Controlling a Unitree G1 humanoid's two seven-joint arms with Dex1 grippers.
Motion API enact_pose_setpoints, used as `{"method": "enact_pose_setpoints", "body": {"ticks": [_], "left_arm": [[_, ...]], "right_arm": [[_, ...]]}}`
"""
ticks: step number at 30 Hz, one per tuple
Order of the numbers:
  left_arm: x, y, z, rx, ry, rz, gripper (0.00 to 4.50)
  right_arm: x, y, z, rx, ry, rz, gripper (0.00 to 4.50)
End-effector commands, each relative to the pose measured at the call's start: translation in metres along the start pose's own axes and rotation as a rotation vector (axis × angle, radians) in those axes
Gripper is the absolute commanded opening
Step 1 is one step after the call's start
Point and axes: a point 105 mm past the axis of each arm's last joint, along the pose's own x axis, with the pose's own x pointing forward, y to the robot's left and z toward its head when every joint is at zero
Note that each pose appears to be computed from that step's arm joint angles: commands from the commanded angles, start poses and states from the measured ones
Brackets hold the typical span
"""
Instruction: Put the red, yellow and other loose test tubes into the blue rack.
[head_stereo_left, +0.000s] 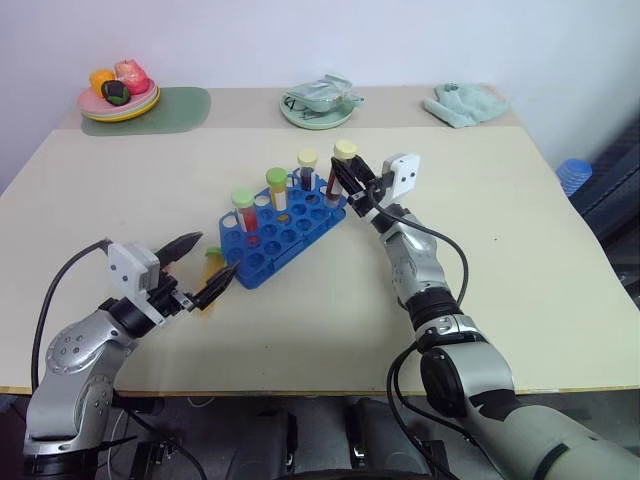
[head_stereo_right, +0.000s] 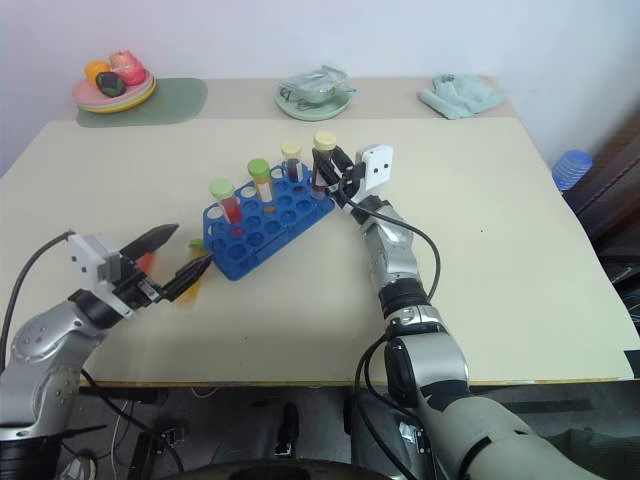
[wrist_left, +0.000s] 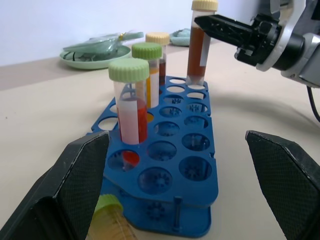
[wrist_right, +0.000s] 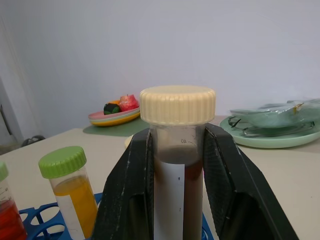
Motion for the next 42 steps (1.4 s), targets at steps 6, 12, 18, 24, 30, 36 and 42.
{"method": "enact_pose_setpoints", "body": {"ticks": [6,12,18,24,30,36,42], "left_arm": [[0.003,-0.002,0.013,0.047,-0.042,-0.025,4.5],[0.003,-0.001,0.013,0.048,-0.041,-0.027,4.5],[0.004,-0.002,0.013,0.046,-0.039,-0.031,4.5],[0.001,-0.002,0.013,0.048,-0.036,-0.025,4.5],[-0.001,-0.005,0.013,0.046,-0.035,-0.018,4.5],[-0.002,-0.005,0.012,0.042,-0.034,-0.016,4.5],[0.0,-0.006,0.012,0.038,-0.037,-0.023,4.5]], "right_arm": [[-0.012,0.003,-0.004,-0.031,0.001,0.011,0.75],[-0.015,0.015,-0.007,-0.02,-0.003,0.032,0.75],[-0.008,0.026,-0.013,-0.005,0.012,0.052,0.75],[-0.002,0.023,-0.012,-0.006,0.017,0.057,0.75],[-0.004,0.012,-0.013,-0.022,0.032,0.045,0.75],[-0.01,0.0,-0.012,-0.041,0.048,0.026,0.75],[-0.013,-0.002,-0.013,-0.049,0.049,0.024,0.75]]}}
